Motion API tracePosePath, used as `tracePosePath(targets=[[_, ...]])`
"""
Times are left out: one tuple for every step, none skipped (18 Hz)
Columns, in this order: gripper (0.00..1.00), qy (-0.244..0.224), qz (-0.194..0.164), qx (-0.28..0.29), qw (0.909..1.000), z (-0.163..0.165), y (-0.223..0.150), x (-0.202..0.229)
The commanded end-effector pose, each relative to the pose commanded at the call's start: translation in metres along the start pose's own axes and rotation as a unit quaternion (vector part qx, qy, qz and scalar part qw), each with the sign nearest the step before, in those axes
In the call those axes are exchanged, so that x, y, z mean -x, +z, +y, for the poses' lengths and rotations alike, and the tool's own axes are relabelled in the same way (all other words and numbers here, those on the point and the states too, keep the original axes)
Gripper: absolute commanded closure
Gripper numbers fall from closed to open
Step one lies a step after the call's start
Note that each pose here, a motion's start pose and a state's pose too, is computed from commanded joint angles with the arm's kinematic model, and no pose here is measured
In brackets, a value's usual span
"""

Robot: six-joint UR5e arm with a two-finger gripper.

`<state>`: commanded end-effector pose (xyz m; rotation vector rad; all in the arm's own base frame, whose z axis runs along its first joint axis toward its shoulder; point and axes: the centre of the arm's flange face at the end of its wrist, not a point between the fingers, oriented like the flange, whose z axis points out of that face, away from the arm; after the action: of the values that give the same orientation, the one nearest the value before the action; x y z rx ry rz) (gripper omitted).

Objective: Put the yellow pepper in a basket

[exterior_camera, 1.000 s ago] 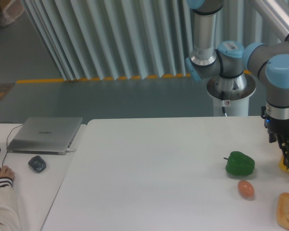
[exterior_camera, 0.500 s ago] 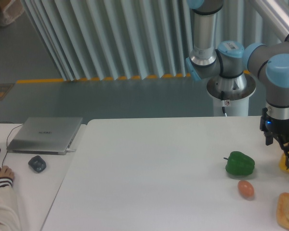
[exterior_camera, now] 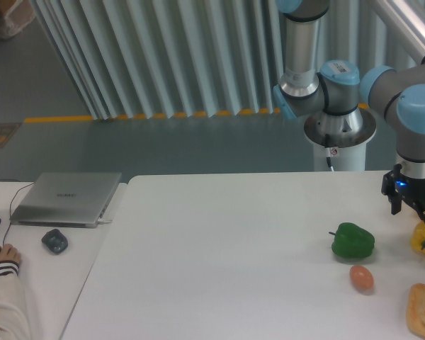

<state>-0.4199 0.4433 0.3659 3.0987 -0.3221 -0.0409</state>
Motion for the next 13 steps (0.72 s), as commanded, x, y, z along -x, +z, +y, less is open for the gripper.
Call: tracePosePath(targets=[[0.00, -0.013, 0.003, 0.001, 0.9999, 0.000, 0.003, -0.001], [0.00, -0.024, 0.005, 0.002, 0.9997, 0.000, 0.006, -0.002], [0.00, -0.035, 0.007, 0.004, 0.9994, -0.001, 0.009, -0.005], [0.00, -0.049, 0.009, 0.004, 0.9988, -0.001, 0.012, -0.005], [0.00, -0.065, 0.011, 0.005, 0.9978, -0.001, 0.015, -0.006], [0.00, -0.082, 0.014, 0.005, 0.9965, -0.001, 0.018, -0.007], [0.00, -0.100, 0.015, 0.006, 0.9948, -0.001, 0.021, -0.007], [0.00, -0.112, 0.017, 0.007, 0.9935, -0.001, 0.024, -0.008], [0.00, -0.116, 0.019, 0.009, 0.9930, -0.001, 0.027, -0.008], [0.00, -0.118, 0.020, 0.008, 0.9928, 0.001, 0.028, -0.008], [0.00, -0.120, 0.018, 0.007, 0.9926, 0.001, 0.029, -0.007], [0.00, -0.120, 0.014, 0.006, 0.9927, 0.001, 0.028, -0.006], [0.00, -0.120, 0.008, 0.003, 0.9927, 0.001, 0.029, -0.005]])
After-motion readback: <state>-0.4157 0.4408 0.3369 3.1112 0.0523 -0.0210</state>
